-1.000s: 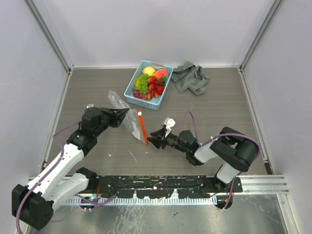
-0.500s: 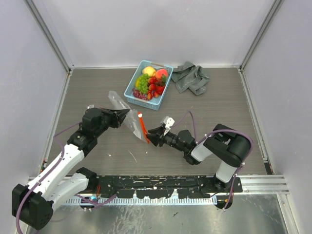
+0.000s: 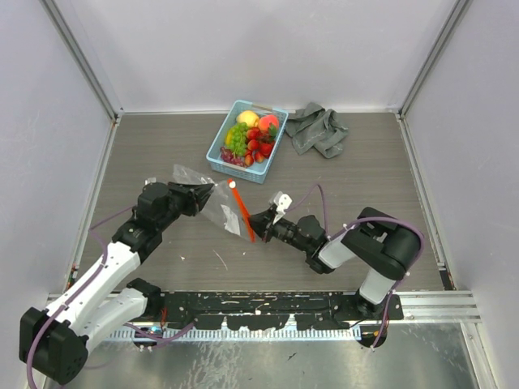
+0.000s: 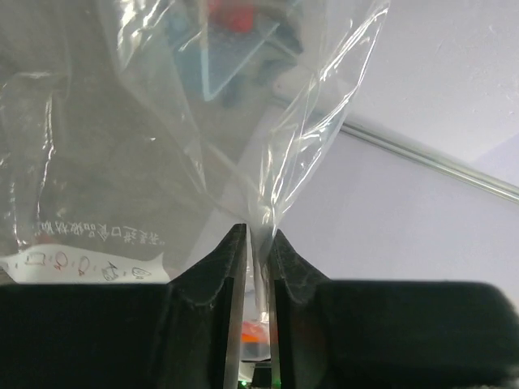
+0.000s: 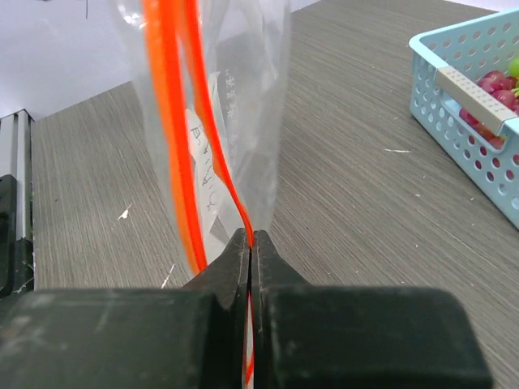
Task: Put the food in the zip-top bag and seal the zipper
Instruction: Open the zipper of the food storage bag.
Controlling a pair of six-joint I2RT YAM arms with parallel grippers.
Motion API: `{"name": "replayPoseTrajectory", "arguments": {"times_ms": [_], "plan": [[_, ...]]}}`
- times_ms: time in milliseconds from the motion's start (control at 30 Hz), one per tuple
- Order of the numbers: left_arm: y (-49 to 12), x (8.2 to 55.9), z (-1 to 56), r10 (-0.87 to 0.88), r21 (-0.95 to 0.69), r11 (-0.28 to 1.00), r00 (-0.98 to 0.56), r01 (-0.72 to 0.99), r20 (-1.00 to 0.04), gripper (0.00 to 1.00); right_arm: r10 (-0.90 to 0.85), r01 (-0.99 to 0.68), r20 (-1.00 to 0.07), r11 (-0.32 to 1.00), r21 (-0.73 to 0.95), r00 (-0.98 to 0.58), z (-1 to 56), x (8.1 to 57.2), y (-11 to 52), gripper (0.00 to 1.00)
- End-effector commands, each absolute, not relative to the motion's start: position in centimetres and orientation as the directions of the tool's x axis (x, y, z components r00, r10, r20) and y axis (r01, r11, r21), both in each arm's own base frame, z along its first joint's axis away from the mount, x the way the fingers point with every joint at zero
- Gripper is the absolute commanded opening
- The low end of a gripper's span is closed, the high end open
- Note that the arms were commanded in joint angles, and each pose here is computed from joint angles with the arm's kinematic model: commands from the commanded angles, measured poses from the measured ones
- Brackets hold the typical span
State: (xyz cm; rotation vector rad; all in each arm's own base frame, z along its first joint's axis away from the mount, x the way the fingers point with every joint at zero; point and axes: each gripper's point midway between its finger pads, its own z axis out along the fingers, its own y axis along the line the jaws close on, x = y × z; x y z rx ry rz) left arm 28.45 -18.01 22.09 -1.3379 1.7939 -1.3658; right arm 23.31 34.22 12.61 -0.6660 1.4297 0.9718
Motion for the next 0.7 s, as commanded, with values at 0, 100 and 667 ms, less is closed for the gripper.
{"name": "replayPoseTrajectory", "arguments": {"times_ms": [0, 100, 667], "plan": [[-17.6, 28.5, 23.6, -0.918, -0.950, 0.023, -0.384, -0.311, 0.103, 0.20, 0.197, -0.861, -0.979, 0.490, 0.137, -0.044, 16.2, 23.5, 34.0, 0.00], [-17.1, 28.4, 23.2, -0.926, -0.951, 0.064, -0.374, -0.302, 0.056, 0.30, 0.165, -0.837, -0.985, 0.530, 0.137, -0.057, 16.1, 23.8, 33.3, 0.01], [-14.1, 27.0, 24.9, -0.828, -0.867, 0.485, -0.377, -0.111, -0.415, 0.73, -0.172, -0.717, -0.953, 0.695, 0.062, -0.249, 16.1, 24.0, 28.4, 0.01]]}}
